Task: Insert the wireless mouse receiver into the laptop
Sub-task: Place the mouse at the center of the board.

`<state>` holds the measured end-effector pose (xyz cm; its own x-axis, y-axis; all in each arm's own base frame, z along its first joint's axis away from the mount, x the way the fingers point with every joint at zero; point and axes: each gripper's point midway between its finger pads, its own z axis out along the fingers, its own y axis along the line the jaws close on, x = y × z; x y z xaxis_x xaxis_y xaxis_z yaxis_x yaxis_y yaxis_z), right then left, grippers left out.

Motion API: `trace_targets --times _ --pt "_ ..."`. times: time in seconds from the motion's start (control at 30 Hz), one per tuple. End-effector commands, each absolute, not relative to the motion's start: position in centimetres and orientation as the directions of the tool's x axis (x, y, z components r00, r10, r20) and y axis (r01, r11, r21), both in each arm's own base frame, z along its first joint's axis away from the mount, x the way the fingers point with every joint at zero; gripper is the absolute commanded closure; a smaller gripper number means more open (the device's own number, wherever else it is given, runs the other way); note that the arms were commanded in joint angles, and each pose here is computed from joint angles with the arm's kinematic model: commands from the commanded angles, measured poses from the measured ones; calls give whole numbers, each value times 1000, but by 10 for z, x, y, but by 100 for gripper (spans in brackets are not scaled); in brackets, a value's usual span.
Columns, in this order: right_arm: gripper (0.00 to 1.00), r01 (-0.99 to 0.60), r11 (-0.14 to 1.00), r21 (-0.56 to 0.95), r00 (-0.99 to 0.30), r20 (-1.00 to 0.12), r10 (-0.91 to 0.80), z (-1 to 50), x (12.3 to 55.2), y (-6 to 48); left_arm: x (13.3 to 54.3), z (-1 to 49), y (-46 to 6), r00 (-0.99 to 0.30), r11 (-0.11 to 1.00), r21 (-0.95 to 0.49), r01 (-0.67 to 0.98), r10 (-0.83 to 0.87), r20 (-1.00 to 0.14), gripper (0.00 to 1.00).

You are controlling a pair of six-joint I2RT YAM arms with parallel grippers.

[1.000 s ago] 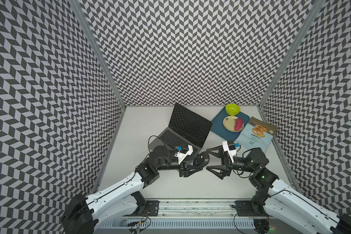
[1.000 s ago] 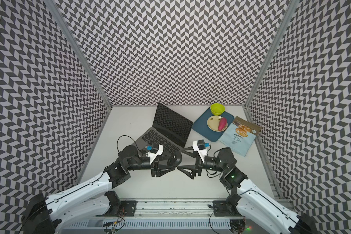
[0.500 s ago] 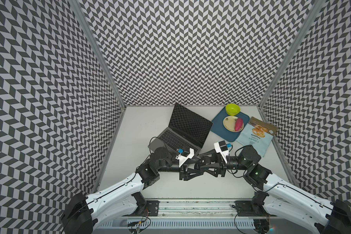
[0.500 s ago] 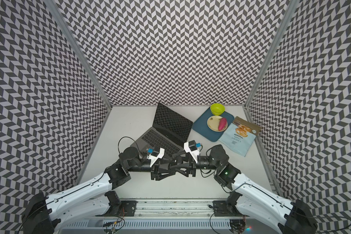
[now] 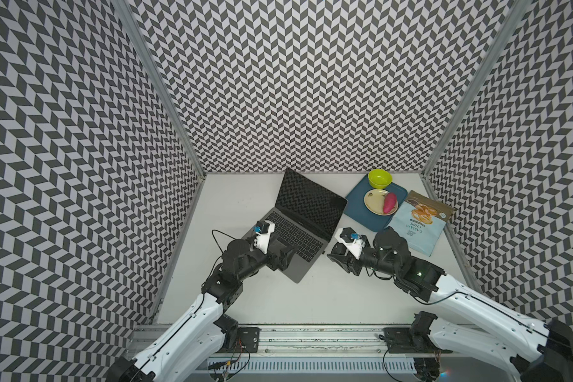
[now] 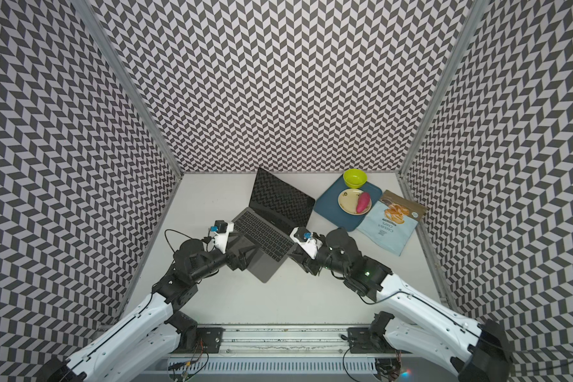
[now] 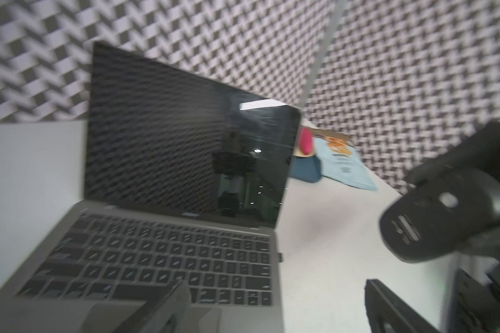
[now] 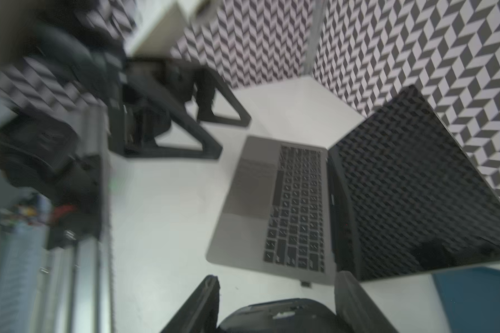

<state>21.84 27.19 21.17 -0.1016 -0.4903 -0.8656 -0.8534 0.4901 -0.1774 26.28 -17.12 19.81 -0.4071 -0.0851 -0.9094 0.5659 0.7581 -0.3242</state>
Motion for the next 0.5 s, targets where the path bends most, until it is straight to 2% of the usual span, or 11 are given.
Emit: trace_targets --times 0.0,0.17,0.3,0.47 --pt "67 -783 428 -451 -56 -634 -771 175 236 254 281 200 -144 -425 816 -371 444 -173 -889 0" --pt "68 -842 288 -457 -80 -422 -903 119 225 268 292 203 -127 -380 861 -338 381 -187 -906 0" --pt "66 -895 205 -395 -69 -333 -940 80 208 284 296 202 -125 -378 868 -335 366 -190 -906 0" --pt "45 -934 171 -314 -59 -338 -939 61 192 301 300 198 -118 -366 885 -329 330 -202 -909 0"
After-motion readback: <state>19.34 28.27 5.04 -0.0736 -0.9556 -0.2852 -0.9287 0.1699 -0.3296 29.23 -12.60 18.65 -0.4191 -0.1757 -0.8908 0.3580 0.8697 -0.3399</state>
